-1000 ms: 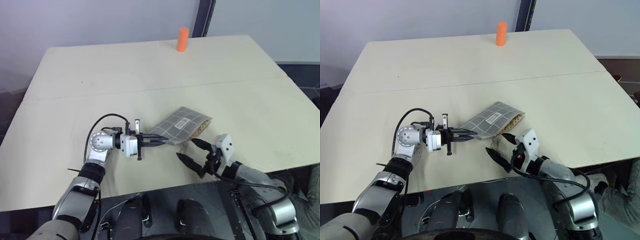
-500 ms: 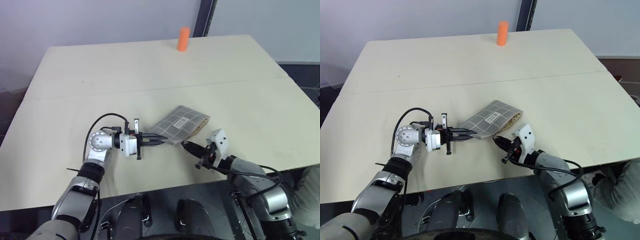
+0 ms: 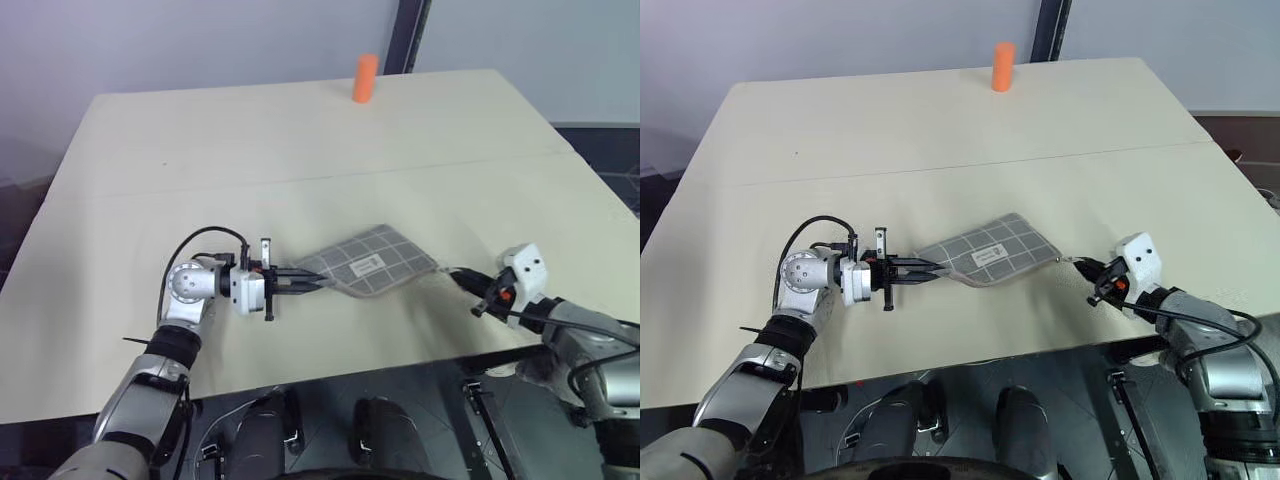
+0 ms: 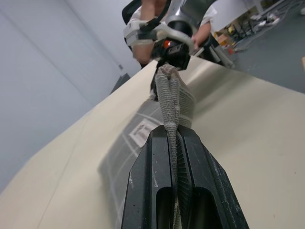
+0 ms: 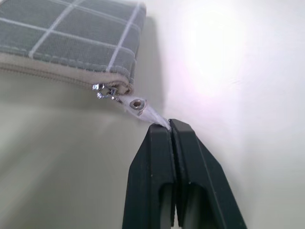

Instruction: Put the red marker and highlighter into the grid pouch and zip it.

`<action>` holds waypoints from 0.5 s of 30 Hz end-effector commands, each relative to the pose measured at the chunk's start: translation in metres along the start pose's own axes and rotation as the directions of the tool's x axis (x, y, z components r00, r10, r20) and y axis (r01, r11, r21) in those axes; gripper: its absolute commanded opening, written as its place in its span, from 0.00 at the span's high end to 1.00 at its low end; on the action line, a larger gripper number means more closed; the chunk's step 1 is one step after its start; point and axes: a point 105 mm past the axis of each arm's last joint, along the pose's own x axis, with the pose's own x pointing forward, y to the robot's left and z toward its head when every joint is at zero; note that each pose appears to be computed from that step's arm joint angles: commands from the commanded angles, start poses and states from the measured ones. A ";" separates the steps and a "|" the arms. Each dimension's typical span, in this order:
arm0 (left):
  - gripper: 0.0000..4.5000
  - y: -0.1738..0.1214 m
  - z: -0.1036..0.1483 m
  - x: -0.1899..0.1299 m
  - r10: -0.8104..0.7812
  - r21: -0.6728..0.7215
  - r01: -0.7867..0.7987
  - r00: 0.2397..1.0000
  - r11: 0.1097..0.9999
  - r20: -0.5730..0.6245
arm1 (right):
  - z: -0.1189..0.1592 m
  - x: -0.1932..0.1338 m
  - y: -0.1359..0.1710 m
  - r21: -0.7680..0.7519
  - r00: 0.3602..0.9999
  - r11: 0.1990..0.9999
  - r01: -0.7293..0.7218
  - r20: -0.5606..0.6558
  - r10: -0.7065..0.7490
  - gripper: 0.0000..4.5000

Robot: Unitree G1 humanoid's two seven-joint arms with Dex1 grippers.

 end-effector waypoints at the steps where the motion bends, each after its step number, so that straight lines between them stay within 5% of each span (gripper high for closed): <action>1: 1.00 0.013 -0.002 -0.016 0.053 0.010 -0.053 0.998 0.999 -0.037 | 0.005 -0.012 -0.033 -0.060 0.990 0.988 0.141 0.001 -0.141 0.99; 5: 1.00 0.020 -0.010 -0.022 0.068 -0.088 -0.074 0.996 0.993 -0.065 | 0.015 -0.008 -0.035 -0.086 0.985 0.982 0.170 0.051 -0.166 0.99; 7: 0.84 0.028 -0.011 -0.023 0.107 -0.125 -0.114 0.992 0.986 -0.061 | 0.022 -0.005 -0.033 -0.086 0.984 0.983 0.165 0.079 -0.158 1.00; 10: 0.56 0.034 -0.014 -0.021 0.135 -0.102 -0.143 0.988 0.984 -0.079 | 0.031 0.000 -0.029 -0.063 0.982 0.986 0.154 0.124 -0.145 0.79; 15: 0.01 0.036 -0.018 -0.029 0.163 -0.135 -0.177 0.981 0.975 -0.106 | 0.025 -0.004 -0.006 -0.044 0.993 0.998 0.049 0.109 -0.044 0.24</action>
